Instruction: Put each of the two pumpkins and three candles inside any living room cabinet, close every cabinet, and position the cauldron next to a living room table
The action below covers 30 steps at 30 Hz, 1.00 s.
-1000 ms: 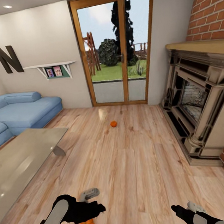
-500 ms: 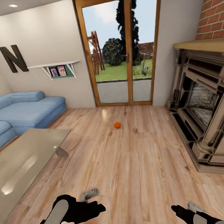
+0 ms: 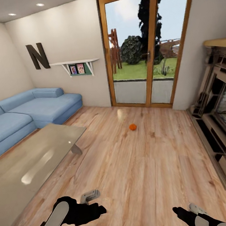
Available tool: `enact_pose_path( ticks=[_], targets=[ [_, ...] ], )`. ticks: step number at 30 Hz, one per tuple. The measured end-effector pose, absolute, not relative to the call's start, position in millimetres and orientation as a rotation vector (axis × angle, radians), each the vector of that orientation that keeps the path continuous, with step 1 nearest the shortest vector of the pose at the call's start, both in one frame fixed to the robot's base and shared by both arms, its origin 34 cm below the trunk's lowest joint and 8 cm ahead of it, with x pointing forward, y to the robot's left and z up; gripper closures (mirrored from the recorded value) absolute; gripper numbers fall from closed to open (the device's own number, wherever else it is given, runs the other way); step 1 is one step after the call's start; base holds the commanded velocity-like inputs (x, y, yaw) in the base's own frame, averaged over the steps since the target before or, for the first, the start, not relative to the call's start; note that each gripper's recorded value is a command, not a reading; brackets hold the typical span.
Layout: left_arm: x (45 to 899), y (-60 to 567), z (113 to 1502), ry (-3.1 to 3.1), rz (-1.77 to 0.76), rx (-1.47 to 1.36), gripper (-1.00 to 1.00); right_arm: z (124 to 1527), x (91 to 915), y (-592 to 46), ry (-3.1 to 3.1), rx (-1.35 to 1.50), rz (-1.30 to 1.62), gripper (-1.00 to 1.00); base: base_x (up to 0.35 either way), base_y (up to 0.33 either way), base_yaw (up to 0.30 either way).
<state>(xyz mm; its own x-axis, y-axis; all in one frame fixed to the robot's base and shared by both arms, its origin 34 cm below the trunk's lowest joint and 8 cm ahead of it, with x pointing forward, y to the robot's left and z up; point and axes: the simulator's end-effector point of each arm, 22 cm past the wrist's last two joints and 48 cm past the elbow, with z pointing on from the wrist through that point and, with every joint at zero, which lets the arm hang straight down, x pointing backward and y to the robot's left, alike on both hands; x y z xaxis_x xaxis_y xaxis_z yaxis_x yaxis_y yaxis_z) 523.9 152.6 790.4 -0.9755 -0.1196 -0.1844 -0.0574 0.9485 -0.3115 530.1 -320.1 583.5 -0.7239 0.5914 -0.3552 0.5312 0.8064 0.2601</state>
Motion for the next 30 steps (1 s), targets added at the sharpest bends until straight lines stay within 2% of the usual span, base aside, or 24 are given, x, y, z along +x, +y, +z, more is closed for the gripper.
enact_pose_path(
  ticks=[9, 15, 30],
  targets=[
    [524.0, 152.5, 790.3, 2.901, -0.456, -0.133, -1.0, 583.4, 530.2, -320.0, 2.568, 0.841, 0.195, -1.0, 0.14, -0.026, 0.239],
    [523.9, 151.7, 790.4, 2.901, -0.459, -0.132, -1.0, 583.4, 530.2, -320.0, 2.567, 0.841, 0.196, -1.0, 0.094, -0.04, 0.028],
    [523.7, 151.5, 790.5, 2.901, -0.458, -0.13, -1.0, 583.5, 530.2, -319.9, 2.567, 0.84, 0.196, -1.0, 0.045, -0.139, 0.001]
  ],
)
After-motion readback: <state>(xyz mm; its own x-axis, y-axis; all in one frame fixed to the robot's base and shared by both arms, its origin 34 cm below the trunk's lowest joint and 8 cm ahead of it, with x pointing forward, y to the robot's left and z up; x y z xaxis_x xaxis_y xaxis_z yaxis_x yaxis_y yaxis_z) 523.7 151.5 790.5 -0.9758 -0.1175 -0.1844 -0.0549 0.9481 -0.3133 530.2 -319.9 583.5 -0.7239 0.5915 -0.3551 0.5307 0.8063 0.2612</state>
